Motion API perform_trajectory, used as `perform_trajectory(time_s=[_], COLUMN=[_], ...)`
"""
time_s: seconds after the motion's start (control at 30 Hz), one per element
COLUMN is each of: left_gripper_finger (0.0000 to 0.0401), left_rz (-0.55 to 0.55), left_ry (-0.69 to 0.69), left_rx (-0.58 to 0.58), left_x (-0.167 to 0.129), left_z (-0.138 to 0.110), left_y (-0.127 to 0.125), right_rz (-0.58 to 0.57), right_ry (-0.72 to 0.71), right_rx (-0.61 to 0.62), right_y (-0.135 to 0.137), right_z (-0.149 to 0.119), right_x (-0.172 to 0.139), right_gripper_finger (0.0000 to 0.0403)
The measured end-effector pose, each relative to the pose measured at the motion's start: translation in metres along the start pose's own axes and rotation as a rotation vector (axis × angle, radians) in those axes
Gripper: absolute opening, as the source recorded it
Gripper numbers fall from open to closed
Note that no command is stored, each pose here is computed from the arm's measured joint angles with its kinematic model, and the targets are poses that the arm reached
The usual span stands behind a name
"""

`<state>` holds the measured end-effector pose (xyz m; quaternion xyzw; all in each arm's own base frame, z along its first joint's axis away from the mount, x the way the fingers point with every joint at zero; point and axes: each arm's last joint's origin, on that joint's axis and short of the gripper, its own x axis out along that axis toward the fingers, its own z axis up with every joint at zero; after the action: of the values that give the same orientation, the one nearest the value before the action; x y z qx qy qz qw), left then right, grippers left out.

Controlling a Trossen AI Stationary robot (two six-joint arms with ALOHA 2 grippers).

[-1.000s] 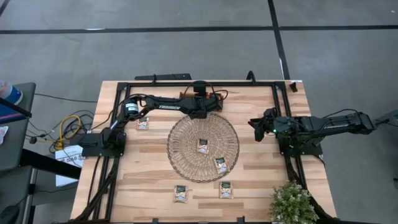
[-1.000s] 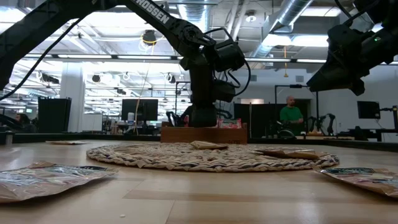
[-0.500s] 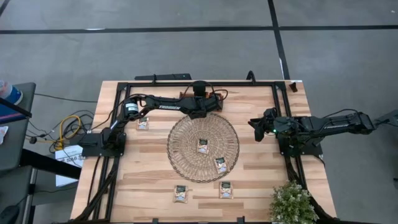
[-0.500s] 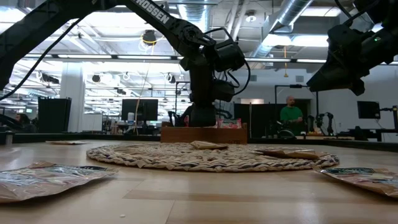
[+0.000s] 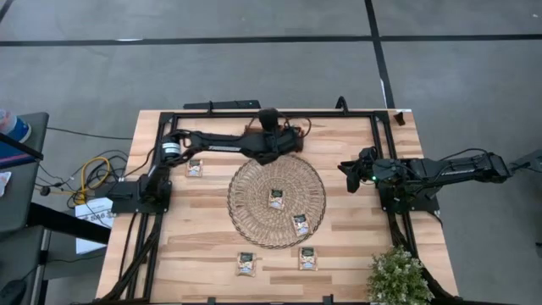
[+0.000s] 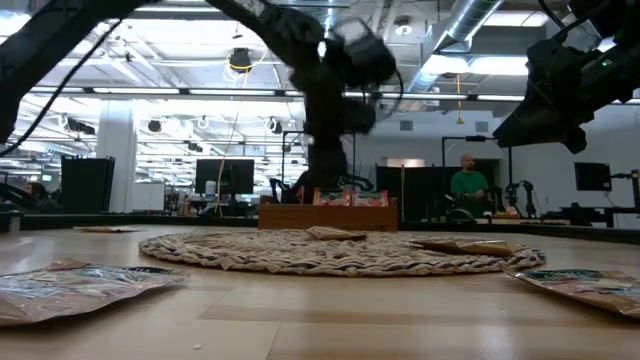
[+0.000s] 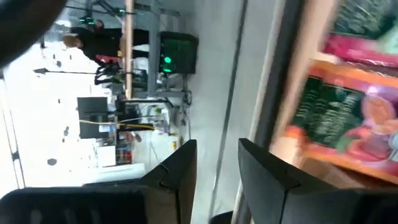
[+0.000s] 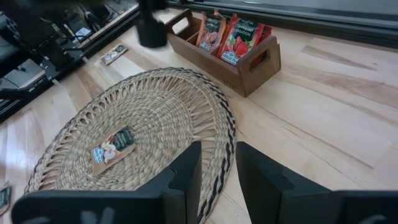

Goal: Pick & Place Tea
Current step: Put the brown tea bag into the left section of the wooden organizer

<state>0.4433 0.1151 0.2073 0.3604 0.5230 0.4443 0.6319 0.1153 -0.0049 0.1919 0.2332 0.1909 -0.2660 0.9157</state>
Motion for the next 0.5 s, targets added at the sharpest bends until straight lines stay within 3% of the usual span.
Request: perform_trajectory(time_s=[0.13, 0.27, 0.4, 0.5], left_gripper_finger=[0.0110, 0.0110, 0.0110, 0.0110], left_rz=[-0.019, -0.111, -0.368, -0.577], left_ry=[-0.056, -0.101, -0.110, -0.041], left_rx=[-0.147, -0.272, -0.347, -0.429], left_x=[-0.031, -0.068, -0.102, -0.119], left_z=[-0.006, -0.027, -0.059, -0.081], left_y=[0.041, 0.083, 0.111, 0.122], right_rz=[0.002, 0.002, 0.002, 0.002], right_ry=[-0.001, -0.002, -0.002, -0.001], right_rx=[0.001, 0.001, 0.001, 0.001], right_y=[0.000, 0.000, 0.000, 0.000], right_z=[0.000, 0.000, 0.000, 0.000], right_x=[0.000, 0.000, 0.000, 0.000], right_gripper_finger=[0.0093, 0.0093, 0.0093, 0.0093])
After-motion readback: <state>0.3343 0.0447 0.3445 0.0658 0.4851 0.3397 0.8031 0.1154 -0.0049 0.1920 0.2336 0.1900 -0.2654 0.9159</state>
